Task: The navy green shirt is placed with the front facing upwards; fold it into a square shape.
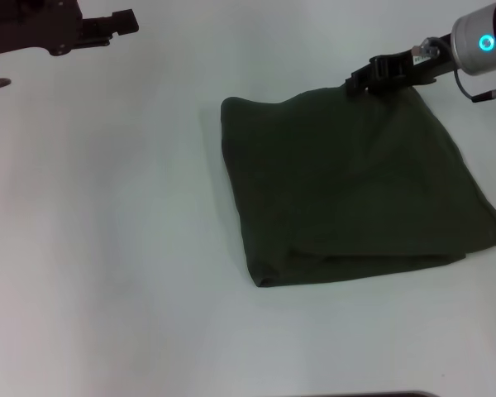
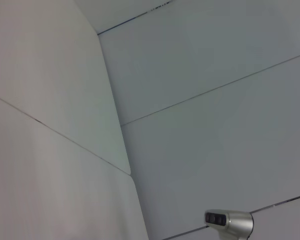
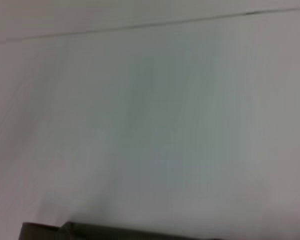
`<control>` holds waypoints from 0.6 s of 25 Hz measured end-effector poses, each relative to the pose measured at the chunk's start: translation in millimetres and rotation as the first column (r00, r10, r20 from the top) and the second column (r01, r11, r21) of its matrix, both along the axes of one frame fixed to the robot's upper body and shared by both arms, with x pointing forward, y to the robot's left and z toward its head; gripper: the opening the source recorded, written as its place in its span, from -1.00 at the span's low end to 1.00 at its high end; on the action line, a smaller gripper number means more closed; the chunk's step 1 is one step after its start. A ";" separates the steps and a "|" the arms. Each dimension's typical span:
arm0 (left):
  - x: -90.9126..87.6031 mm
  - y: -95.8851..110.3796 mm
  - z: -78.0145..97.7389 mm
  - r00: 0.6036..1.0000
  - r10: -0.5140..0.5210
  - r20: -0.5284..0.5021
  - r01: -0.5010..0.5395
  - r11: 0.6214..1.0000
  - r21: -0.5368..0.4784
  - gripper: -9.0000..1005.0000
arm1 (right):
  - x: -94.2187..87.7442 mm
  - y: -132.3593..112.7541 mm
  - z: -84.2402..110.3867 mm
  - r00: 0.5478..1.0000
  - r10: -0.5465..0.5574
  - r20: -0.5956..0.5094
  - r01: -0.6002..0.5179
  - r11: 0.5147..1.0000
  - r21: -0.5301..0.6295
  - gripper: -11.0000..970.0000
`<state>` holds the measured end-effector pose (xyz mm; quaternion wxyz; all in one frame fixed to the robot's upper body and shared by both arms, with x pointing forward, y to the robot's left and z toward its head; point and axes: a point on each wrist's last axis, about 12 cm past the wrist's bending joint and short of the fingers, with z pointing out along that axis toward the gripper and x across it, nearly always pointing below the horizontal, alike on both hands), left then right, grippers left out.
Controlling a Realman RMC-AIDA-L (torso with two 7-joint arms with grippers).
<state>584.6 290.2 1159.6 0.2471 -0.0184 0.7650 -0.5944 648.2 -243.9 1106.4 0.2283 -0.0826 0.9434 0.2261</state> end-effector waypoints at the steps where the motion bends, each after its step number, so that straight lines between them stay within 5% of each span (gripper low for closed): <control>1: 0.0 0.2 0.1 1.000 0.000 0.000 0.000 1.000 0.000 0.74 | -0.2 0.2 -0.4 1.000 0.001 -0.002 -0.001 1.000 -0.002 -0.10; 10: -0.2 -1.2 0.2 1.000 -0.006 0.002 0.006 1.000 -0.002 0.74 | -2.3 -34.5 39.0 0.998 -0.025 0.059 0.022 0.999 0.049 -0.10; 15: -0.6 -0.4 -0.6 1.000 -0.001 -0.002 0.001 1.000 -0.002 0.74 | -9.3 -39.6 36.3 1.000 -0.005 0.007 0.004 0.998 0.060 -0.10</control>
